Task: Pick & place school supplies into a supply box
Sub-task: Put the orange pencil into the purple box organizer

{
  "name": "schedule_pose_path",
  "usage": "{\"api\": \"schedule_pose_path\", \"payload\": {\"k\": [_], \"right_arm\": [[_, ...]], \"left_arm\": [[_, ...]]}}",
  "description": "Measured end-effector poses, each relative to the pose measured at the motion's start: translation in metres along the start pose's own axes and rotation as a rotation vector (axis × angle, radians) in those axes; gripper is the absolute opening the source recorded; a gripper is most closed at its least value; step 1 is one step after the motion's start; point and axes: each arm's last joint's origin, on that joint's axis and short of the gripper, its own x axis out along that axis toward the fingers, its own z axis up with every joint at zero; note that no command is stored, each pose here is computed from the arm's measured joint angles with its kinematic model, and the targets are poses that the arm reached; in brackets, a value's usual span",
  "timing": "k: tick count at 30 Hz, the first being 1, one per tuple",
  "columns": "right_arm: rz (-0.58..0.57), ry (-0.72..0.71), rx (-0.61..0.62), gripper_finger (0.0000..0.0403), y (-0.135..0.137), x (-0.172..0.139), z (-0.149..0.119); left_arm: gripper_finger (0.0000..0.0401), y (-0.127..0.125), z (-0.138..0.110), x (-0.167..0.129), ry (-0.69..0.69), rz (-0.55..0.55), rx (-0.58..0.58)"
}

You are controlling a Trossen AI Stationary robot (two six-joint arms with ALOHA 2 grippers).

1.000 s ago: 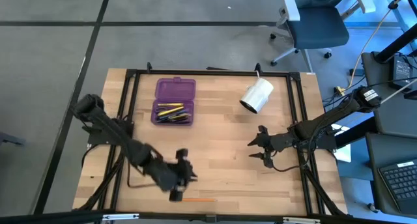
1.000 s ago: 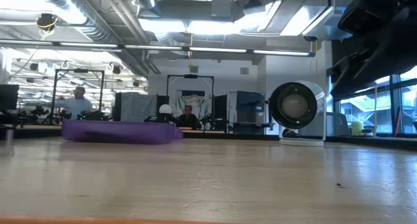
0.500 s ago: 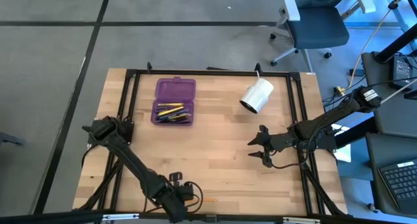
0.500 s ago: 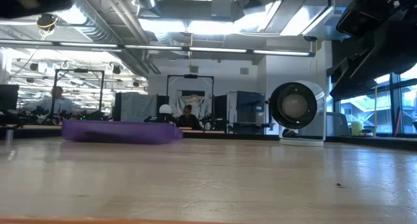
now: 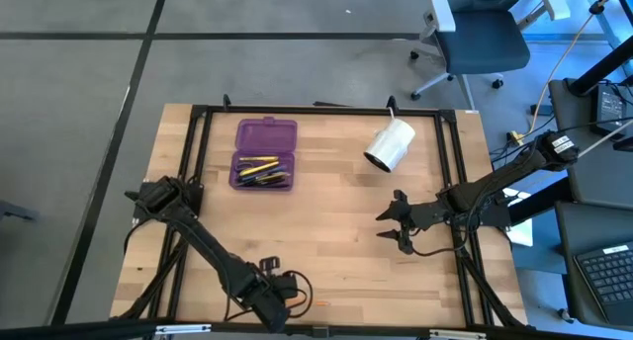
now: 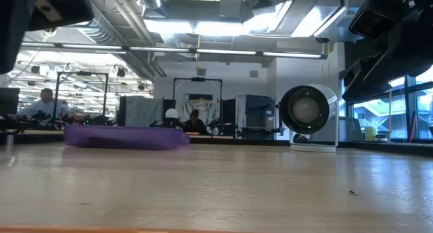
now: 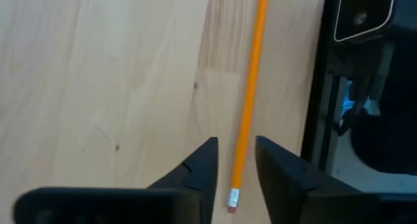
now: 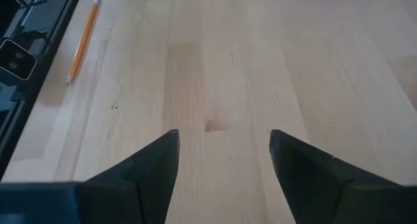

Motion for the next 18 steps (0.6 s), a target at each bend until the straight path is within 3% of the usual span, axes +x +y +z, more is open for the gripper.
{"api": "schedule_pose_path", "payload": {"k": [10,18], "right_arm": [[-0.002,-0.001,-0.005,0.0242,0.000,0.000,0.000],[-0.071,-0.035,-0.004,0.0242,-0.002,0.000,0.001]], "left_arm": [[0.0136,-0.004,-0.002,0.000,0.098,-0.084,-0.177],[0.0131,-0.011,-0.014,-0.003,0.116,-0.080,-0.121]]}}
